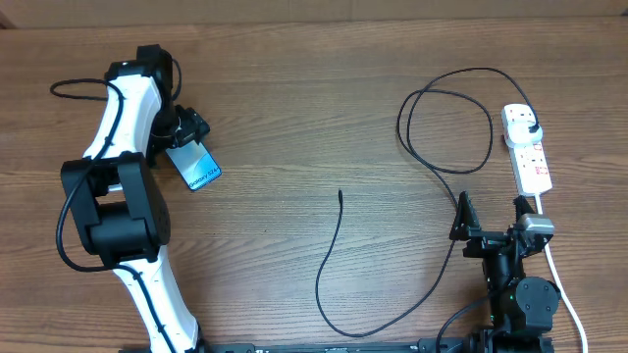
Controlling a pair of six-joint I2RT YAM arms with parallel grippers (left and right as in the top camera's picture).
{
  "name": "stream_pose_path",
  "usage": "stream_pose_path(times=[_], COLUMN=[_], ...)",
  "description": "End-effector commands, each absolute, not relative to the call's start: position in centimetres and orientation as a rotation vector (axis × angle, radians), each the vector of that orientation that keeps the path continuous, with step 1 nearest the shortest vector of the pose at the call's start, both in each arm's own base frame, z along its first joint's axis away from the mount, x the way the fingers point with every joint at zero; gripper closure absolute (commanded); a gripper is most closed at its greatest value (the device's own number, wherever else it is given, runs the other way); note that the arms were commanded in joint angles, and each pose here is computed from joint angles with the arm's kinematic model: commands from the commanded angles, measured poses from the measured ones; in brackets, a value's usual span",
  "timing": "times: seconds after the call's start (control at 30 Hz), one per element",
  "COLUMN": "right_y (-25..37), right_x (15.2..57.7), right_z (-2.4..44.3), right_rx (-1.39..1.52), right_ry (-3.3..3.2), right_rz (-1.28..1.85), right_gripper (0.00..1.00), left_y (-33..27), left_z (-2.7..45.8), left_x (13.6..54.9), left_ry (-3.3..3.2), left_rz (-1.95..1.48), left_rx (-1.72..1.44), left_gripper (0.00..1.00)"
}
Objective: Plug charger to phone and switch on socket
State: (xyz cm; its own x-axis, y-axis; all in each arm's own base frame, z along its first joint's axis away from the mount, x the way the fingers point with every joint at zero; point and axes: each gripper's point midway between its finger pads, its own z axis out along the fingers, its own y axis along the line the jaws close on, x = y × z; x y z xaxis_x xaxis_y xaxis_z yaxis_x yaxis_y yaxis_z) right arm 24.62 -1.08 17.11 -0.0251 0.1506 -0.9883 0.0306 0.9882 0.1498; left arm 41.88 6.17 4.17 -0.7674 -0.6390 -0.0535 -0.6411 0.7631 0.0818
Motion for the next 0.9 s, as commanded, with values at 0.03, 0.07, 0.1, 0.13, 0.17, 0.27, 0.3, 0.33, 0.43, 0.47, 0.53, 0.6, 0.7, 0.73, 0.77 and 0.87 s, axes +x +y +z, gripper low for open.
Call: stream_pose_path(times=[0.03,0.07,0.1,0.13,0.17,0.27,0.3,0.33,0.43,0.47,0.53,0.6,0.7,0.73,0.77,0.87], right_y=[-1.0,-1.0,-1.0,-1.0,-1.0,-1.0,-1.0,-1.0,-1.0,-1.0,-1.0,-1.0,-1.0,-1.0,-1.0,-1.0], right_x=[24.6,24.6,24.6,24.6,24.6,24.6,24.6,24.6,24.6,24.6,24.6,24.6,24.6,24.6,24.6,24.6], right_z=[17.0,17.0,17.0,17.0,17.0,17.0,17.0,17.0,17.0,17.0,17.0,17.0,17.0,17.0,17.0,17.0], right_rx=[0.139,0.139,0.139,0.139,0.139,0.139,0.139,0.139,0.139,0.139,0.139,0.139,0.139,0.139,0.139,0.139], right_ry=[1.588,1.588,1.588,1.588,1.588,1.588,1.588,1.588,1.588,1.588,1.588,1.588,1.588,1.588,1.588,1.588], right_rz=[0.102,0.102,0.102,0.102,0.102,0.102,0.102,0.102,0.102,0.102,0.102,0.102,0.102,0.102,0.102,0.102], right_gripper=[0.0,0.0,0.0,0.0,0.0,0.0,0.0,0.0,0.0,0.0,0.0,0.0,0.0,0.0,0.0,0.0], left_y=[5.3,5.2,5.2,5.2,5.3,5.5,5.5,5.5,5.2,5.1,5.1,5.0,5.0,5.0,5.0,5.0], left_z=[3.7,3.7,3.7,3.6,3.7,3.5,3.3,3.0,2.3,2.2,2.1,2.1,2.0,1.9,1.8,1.4], left_x=[42.3,42.4,42.5,42.5,42.6,42.4,42.3,42.1,42.0,42.0,42.0,41.9,41.9,41.9,41.9,41.8], left_ry=[2.959,2.956,2.954,2.951,2.951,2.955,2.957,2.961,2.965,2.969,2.972,2.975,2.976,2.974,2.971,2.971], left_rz=[0.077,0.065,0.062,0.061,0.064,0.079,0.078,0.076,0.058,0.049,0.047,0.043,0.037,0.036,0.036,0.037], left_rx=[-0.998,-0.997,-0.997,-0.995,-0.993,-0.987,-0.989,-0.992,-0.991,-0.979,-0.975,-0.977,-0.98,-0.98,-0.979,-0.983], left_gripper=[0.0,0.0,0.0,0.01,0.0,0.01,0.01,0.0,0.0,0.0,0.01,0.0,0.0,0.01,0.0,0.0])
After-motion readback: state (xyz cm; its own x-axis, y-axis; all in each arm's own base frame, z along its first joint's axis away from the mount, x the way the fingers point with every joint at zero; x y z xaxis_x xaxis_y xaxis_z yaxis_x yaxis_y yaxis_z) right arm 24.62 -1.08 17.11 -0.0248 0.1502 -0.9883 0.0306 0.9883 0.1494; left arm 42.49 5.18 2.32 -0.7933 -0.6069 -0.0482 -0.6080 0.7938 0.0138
